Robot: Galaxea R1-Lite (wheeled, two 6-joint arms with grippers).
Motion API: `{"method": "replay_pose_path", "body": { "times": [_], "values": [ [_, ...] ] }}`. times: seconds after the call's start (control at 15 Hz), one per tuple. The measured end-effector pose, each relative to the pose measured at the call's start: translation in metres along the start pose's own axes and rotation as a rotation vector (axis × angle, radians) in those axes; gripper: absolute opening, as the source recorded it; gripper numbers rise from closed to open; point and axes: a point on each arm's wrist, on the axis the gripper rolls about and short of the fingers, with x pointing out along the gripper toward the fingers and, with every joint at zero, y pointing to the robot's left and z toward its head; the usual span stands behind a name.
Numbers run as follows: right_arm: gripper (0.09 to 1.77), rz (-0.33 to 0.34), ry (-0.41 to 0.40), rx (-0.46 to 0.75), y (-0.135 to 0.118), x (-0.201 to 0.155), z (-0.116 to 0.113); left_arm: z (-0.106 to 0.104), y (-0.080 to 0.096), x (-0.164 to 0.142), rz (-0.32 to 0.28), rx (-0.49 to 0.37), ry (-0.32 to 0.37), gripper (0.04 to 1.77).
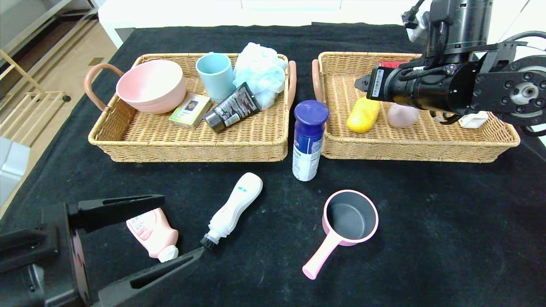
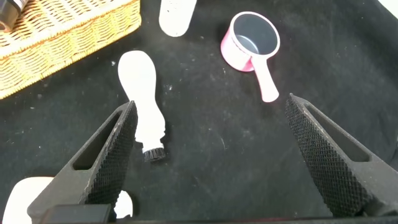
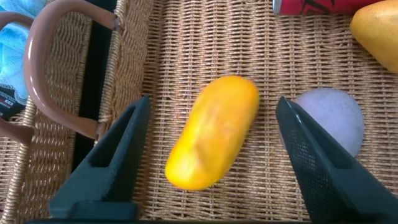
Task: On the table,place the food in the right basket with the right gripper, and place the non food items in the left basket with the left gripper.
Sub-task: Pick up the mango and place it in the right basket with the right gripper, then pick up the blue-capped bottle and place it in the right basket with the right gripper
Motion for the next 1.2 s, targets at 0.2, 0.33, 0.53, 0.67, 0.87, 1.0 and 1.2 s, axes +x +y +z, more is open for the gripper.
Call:
{"method": "replay_pose_path", "body": {
  "times": [0.2, 0.33, 0.53, 0.67, 0.87, 1.0, 1.2],
  "values": [
    [1.56, 0.002, 0.002, -0.002, 0.000, -0.007, 0.001, 0.000, 0.000, 0.000, 0.002, 0.000, 0.000, 1.72],
    [1.59, 0.014, 0.015, -0.012, 0.002, -0.018, -0.001, 0.000, 0.000, 0.000, 0.002, 0.000, 0.000, 1.72],
    [1.63, 0.038, 0.048, -0.035, 0.003, -0.040, -0.009, 0.000, 0.000, 0.000, 0.002, -0.001, 0.002, 1.72],
    [1.65, 0.054, 0.074, -0.056, 0.003, -0.056, -0.016, -0.001, 0.000, 0.001, 0.010, -0.001, 0.004, 1.72],
    [1.67, 0.085, 0.091, -0.086, 0.003, -0.080, -0.021, -0.001, 0.001, 0.002, 0.015, 0.003, 0.011, 1.72],
    [1.68, 0.105, 0.106, -0.116, 0.002, -0.095, -0.026, -0.002, 0.001, 0.003, 0.014, 0.003, 0.016, 1.72],
    [1.69, 0.141, 0.111, -0.158, -0.002, -0.114, -0.038, -0.002, 0.001, 0.003, 0.014, 0.003, 0.017, 1.72]
  ]
}}
